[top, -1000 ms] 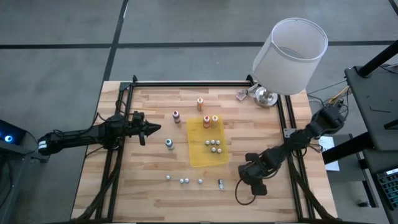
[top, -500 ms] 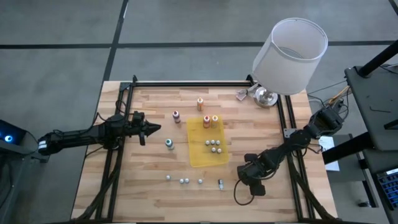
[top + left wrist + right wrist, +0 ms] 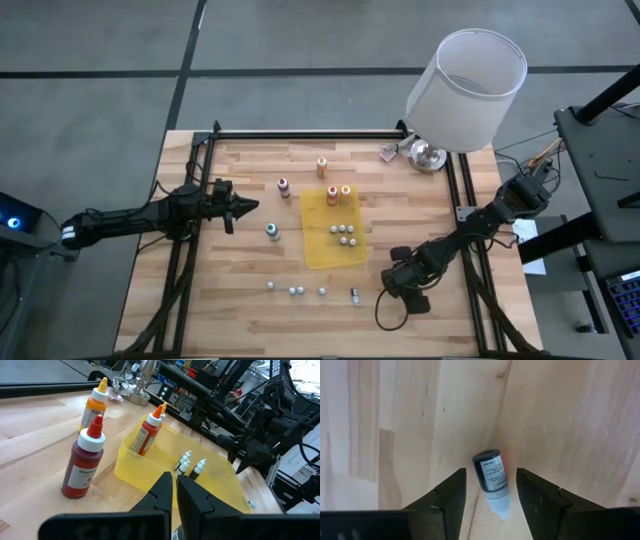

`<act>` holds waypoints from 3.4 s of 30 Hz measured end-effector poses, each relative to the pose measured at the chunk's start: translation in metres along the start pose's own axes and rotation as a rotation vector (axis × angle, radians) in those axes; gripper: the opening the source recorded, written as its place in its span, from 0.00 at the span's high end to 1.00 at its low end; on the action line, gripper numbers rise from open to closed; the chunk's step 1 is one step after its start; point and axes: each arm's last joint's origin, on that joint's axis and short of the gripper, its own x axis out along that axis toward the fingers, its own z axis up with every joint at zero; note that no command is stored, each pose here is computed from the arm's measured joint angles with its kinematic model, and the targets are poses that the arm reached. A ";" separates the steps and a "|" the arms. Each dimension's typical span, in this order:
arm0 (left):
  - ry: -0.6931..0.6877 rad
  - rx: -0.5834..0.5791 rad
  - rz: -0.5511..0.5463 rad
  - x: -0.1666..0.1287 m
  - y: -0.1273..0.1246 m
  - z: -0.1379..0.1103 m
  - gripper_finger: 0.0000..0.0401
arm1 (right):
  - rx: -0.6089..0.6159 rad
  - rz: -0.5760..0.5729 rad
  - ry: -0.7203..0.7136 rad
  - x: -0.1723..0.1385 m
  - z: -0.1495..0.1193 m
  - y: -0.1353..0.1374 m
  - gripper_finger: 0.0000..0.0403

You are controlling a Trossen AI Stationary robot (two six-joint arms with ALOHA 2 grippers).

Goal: Pick & Place food coloring
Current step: Put the small pink food coloring bottle into the bin

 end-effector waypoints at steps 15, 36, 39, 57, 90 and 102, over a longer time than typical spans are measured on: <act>0.000 0.000 0.000 0.000 0.000 0.000 1.00 | -0.036 -0.004 0.010 0.003 -0.001 -0.001 0.67; 0.000 0.000 0.000 0.000 0.000 0.000 1.00 | -0.010 0.054 -0.155 -0.036 0.031 0.002 0.86; 0.000 0.000 0.000 0.000 0.000 0.000 1.00 | 0.007 0.072 -0.224 -0.053 0.047 0.002 0.86; 0.000 0.000 0.000 0.000 0.000 0.000 1.00 | 0.168 -0.019 -0.763 -0.188 0.120 -0.007 0.85; 0.000 0.000 0.000 0.000 0.000 0.000 1.00 | 0.886 0.082 -1.810 -0.234 0.129 -0.170 0.85; 0.000 0.000 0.000 0.000 0.000 0.000 1.00 | 1.278 0.084 -1.991 -0.193 0.107 -0.185 0.85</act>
